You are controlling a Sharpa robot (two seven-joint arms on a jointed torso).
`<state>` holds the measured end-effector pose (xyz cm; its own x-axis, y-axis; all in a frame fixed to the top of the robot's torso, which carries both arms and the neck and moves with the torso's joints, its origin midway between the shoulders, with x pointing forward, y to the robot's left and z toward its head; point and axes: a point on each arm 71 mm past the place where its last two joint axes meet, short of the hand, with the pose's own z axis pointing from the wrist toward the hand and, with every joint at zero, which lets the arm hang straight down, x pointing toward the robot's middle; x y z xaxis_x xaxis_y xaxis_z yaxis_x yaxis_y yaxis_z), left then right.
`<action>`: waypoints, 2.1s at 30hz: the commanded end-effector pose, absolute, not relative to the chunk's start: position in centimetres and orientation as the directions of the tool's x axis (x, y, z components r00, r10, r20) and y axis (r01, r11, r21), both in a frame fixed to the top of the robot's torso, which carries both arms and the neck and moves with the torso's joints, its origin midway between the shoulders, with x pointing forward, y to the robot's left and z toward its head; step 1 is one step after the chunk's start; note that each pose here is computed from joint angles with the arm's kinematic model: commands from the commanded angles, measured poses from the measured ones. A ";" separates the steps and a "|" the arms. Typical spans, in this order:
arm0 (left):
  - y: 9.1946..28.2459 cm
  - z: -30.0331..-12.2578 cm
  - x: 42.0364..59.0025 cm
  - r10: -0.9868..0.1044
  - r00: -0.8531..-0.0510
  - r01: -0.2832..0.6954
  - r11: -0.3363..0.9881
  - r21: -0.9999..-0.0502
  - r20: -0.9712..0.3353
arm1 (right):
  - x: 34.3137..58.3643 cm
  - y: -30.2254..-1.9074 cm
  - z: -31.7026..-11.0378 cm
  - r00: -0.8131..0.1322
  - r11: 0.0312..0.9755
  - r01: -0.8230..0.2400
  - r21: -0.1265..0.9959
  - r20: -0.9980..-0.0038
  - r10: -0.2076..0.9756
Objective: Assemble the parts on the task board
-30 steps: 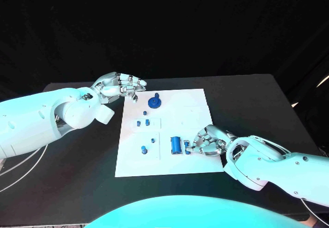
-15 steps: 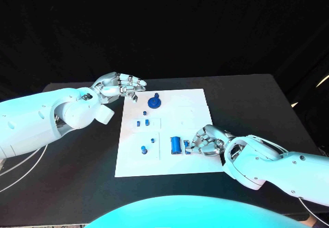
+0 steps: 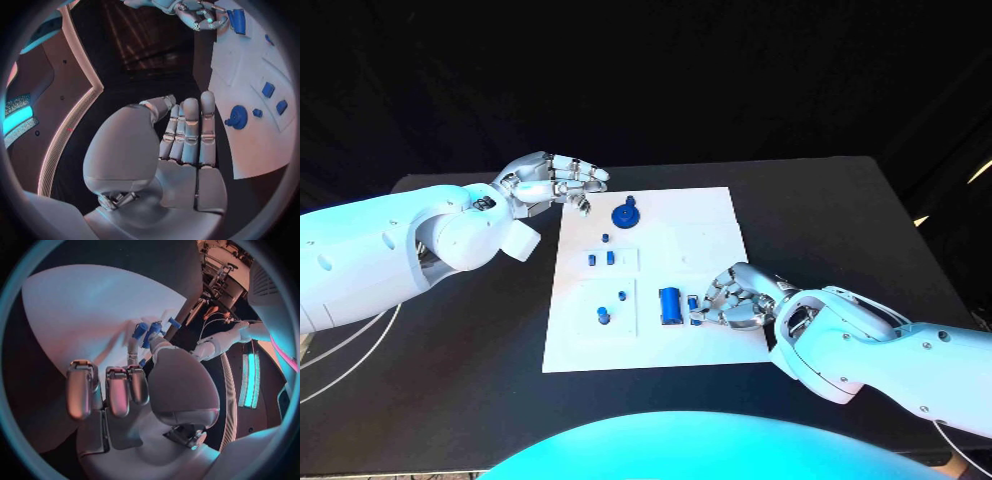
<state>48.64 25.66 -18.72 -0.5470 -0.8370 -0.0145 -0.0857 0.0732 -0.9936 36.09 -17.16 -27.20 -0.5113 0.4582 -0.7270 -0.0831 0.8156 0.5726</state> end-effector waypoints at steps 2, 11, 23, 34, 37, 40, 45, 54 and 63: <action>25.5 -18.6 48.6 -0.827 -0.562 -0.083 0.066 -0.994 -0.008 | 35.9 -17.1 -27.2 -0.530 0.810 -0.101 0.578 -0.720 0.448; 25.5 -18.6 48.6 -0.827 -0.562 -0.083 0.066 -0.994 -0.008 | 35.7 -17.3 -27.5 -0.570 0.825 -0.101 0.557 -0.712 0.411; 25.5 -18.7 48.6 -0.825 -0.565 -0.085 0.066 -0.994 -0.007 | 35.9 -17.4 -27.6 -0.550 0.839 -0.095 0.535 -0.731 0.404; 25.4 -18.7 48.5 -0.824 -0.566 -0.084 0.066 -0.994 -0.007 | 36.4 -17.2 -27.9 -0.544 0.858 -0.101 0.504 -0.750 0.376; 25.4 -18.7 48.5 -0.824 -0.567 -0.084 0.066 -0.994 -0.007 | 36.6 -17.1 -28.0 -0.541 0.862 -0.104 0.496 -0.755 0.370; 25.4 -18.7 48.5 -0.824 -0.567 -0.084 0.066 -0.994 -0.006 | 36.8 -17.1 -28.1 -0.538 0.864 -0.105 0.492 -0.759 0.367; 25.4 -18.7 48.6 -0.824 -0.567 -0.084 0.066 -0.994 -0.007 | 37.0 -17.0 -28.2 -0.536 0.865 -0.108 0.489 -0.762 0.364; 25.3 -18.7 48.6 -0.823 -0.568 -0.083 0.065 -0.994 -0.006 | 37.1 -16.7 -28.3 -0.540 0.870 -0.115 0.480 -0.765 0.351; 25.3 -18.6 48.6 -0.825 -0.566 -0.079 0.063 -0.995 -0.007 | 37.3 -17.0 -27.1 -0.489 0.812 -0.137 0.567 -0.752 0.442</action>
